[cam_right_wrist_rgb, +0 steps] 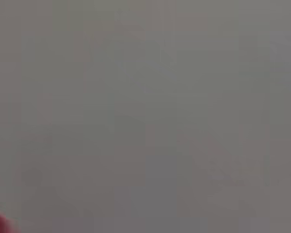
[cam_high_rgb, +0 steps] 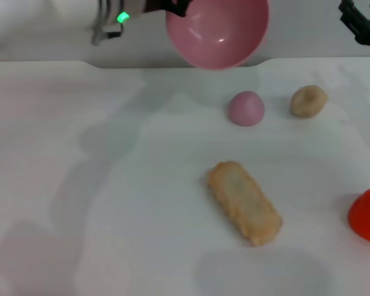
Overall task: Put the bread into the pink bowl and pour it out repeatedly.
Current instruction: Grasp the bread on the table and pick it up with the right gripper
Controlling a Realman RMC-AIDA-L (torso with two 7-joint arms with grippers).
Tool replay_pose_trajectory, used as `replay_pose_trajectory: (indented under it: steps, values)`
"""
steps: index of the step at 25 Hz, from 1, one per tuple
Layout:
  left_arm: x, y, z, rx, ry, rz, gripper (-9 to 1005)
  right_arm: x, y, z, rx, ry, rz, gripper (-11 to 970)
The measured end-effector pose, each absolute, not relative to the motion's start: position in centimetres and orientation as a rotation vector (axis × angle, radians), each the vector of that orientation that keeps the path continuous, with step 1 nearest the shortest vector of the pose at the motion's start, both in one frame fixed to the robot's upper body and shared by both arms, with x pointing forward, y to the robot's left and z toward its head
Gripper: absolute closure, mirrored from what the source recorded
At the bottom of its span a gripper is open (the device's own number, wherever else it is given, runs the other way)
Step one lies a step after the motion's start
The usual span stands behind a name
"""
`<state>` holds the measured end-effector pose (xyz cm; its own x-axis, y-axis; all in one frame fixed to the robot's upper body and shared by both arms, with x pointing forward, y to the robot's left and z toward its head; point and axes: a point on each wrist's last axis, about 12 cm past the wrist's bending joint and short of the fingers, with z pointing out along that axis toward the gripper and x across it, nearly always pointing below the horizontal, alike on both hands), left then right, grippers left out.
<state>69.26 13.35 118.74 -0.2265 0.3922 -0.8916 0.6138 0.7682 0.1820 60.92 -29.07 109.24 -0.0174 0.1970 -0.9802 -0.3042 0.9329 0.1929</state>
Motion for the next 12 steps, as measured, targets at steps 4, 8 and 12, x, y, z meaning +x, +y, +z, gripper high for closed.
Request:
replay_pose_trajectory:
  steps: [4, 8, 12]
  values:
    - [69.5, 16.1, 120.1, 0.779, 1.947, -0.395, 914, 61.8, -29.1, 108.5, -0.017, 1.641, 0.405, 253]
    - [69.0, 18.6, 120.6, 0.812, 2.033, -0.475, 914, 62.8, -28.6, 108.4, -0.005, 1.732, 0.426, 253]
    - [67.8, 21.1, 119.8, 0.824, 2.167, -0.525, 914, 64.0, -27.7, 108.8, -0.019, 1.808, 0.456, 253]
